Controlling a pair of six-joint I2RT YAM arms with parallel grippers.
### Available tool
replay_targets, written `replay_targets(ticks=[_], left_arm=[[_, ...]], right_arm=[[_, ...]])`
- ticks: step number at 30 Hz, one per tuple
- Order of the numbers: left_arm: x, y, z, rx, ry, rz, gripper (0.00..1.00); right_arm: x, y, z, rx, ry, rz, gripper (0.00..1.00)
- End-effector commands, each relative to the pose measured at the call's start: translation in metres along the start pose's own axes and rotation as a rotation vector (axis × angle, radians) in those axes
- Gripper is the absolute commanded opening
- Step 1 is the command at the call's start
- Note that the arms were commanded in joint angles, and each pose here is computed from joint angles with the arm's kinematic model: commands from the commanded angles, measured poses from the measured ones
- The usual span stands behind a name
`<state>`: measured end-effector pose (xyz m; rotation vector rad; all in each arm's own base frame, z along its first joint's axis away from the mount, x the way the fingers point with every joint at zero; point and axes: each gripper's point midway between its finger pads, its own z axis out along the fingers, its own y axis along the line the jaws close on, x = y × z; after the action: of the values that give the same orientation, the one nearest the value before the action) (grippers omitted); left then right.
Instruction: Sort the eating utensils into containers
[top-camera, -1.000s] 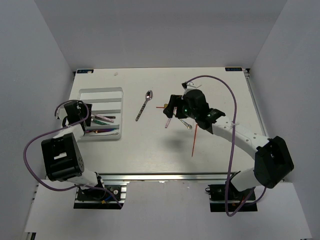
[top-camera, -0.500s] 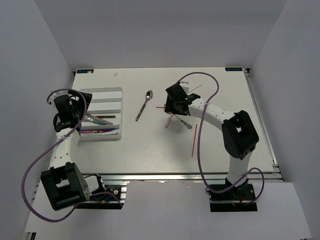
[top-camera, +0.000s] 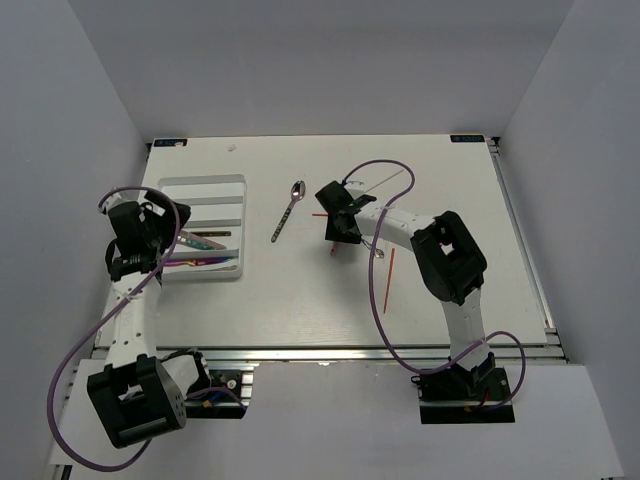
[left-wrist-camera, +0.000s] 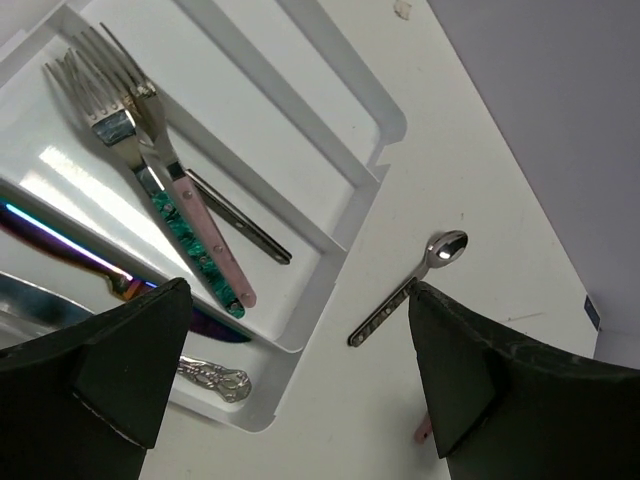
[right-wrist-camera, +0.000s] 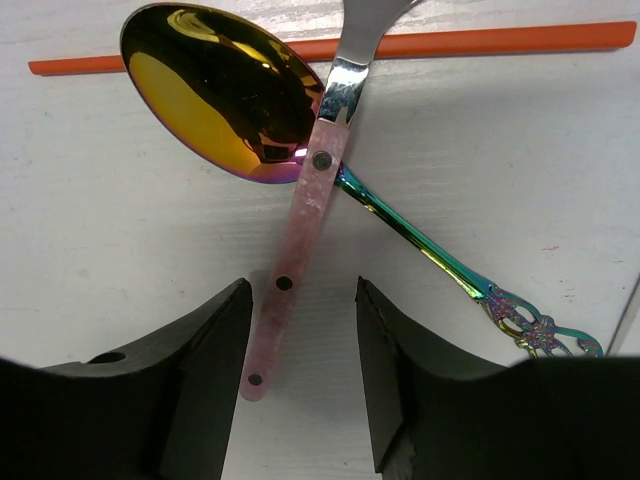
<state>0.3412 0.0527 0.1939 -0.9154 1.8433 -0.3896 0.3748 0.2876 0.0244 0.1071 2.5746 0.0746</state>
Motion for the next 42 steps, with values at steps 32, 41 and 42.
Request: replay_targets(ticks=[32, 41, 42], left_arm=[[-0.066, -0.019, -0.042, -0.083, -0.195, 0.017, 0.98], [-0.047, -0.023, -0.033, -0.017, -0.122, 0.030, 0.98], [-0.043, -0.023, -0.031, -0.009, -0.108, 0.037, 0.98]], right_arm=[[-0.023, 0.002, -0.009, -0.010, -0.103, 0.003, 0.54], [-0.010, 0.001, 0.009, 0.015, -0.069, 0.033, 0.24], [-0.017, 0.004, 0.003, -0.006, -0.089, 0.047, 0.19]])
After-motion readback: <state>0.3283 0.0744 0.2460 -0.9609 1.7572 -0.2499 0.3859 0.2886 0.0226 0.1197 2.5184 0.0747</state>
